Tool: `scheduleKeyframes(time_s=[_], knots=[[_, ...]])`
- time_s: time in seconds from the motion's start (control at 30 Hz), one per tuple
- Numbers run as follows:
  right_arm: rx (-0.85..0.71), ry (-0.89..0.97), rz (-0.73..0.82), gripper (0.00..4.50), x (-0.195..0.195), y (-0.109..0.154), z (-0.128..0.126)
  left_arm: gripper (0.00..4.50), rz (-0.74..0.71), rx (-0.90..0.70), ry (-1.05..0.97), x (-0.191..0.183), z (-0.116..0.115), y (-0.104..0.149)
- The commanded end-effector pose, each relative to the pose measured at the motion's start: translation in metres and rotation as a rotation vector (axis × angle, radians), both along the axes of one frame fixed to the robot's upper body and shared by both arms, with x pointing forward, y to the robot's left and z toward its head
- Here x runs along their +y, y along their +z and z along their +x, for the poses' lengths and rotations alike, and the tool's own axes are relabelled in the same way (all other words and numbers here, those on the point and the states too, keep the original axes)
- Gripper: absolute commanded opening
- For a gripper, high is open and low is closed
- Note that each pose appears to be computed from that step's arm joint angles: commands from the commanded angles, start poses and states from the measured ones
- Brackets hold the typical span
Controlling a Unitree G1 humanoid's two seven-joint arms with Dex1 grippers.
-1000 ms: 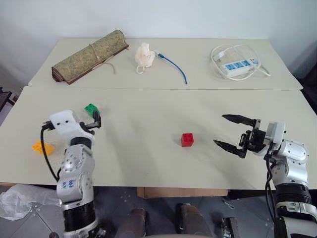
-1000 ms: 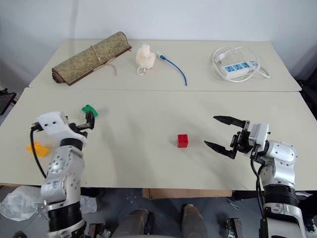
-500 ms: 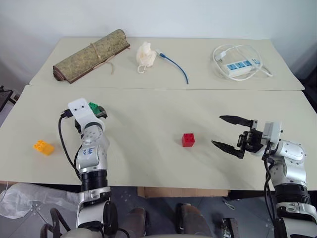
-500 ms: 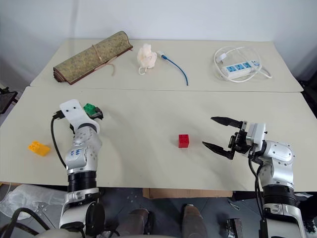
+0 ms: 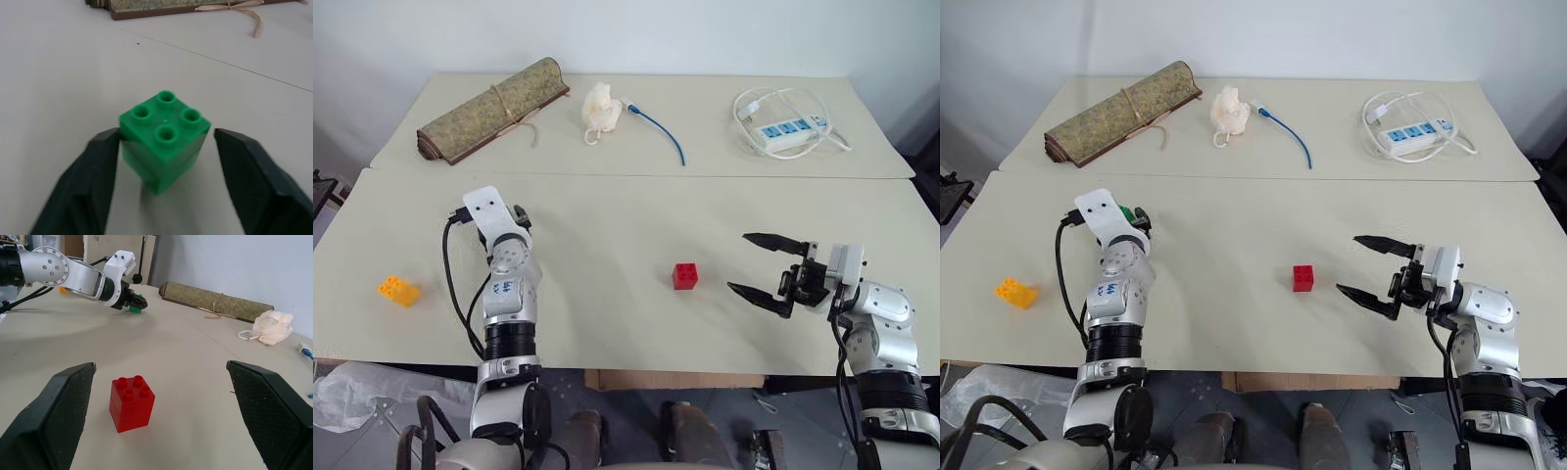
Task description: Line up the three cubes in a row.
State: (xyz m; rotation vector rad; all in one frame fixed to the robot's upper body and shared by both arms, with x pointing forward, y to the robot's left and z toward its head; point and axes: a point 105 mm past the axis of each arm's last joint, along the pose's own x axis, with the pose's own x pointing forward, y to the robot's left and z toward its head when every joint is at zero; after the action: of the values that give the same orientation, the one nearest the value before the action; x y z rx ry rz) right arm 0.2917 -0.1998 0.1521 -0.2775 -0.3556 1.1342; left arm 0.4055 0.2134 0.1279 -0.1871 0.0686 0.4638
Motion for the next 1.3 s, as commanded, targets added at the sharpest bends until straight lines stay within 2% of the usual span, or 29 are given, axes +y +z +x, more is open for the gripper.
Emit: scheduleKeyframes(time_s=[0.03, 0.33, 0.4, 0.43, 0.6, 0.73, 0.9, 1.2, 1.3], knots=[[-0.035, 0.007, -0.012, 4.5, 0.002, 0.007, -0.003, 2.1, 0.011, -0.056, 0.002, -0.003, -0.001, 0.015], [-0.023, 0.005, -0.013, 4.5, 0.003, 0.005, -0.003, 2.1, -0.011, -0.124, -0.103, 0.009, -0.013, 0.015], [-0.02, 0.005, -0.013, 4.5, 0.004, 0.004, -0.004, 2.81, -0.024, -0.139, -0.145, 0.012, -0.017, 0.016], [-0.019, 0.004, -0.012, 4.5, 0.004, 0.004, -0.004, 3.03, -0.019, -0.13, -0.164, 0.012, -0.02, 0.015], [-0.012, -0.001, -0.007, 4.5, 0.005, 0.002, -0.006, 4.48, 0.112, -0.038, -0.304, 0.011, -0.028, 0.007], [-0.01, -0.003, 0.0, 4.5, 0.007, 0.0, -0.007, 4.48, 0.239, -0.021, -0.401, 0.012, -0.027, 0.013], [-0.007, -0.007, 0.003, 4.5, 0.008, 0.0, -0.008, 4.48, 0.321, 0.009, -0.511, 0.02, -0.021, 0.015], [-0.008, -0.026, 0.005, 4.5, 0.007, -0.001, -0.008, 4.48, 0.348, 0.034, -0.591, 0.025, -0.011, 0.015], [-0.007, -0.032, 0.004, 4.5, 0.007, -0.002, -0.01, 3.9, 0.344, 0.022, -0.627, 0.023, -0.006, 0.013]])
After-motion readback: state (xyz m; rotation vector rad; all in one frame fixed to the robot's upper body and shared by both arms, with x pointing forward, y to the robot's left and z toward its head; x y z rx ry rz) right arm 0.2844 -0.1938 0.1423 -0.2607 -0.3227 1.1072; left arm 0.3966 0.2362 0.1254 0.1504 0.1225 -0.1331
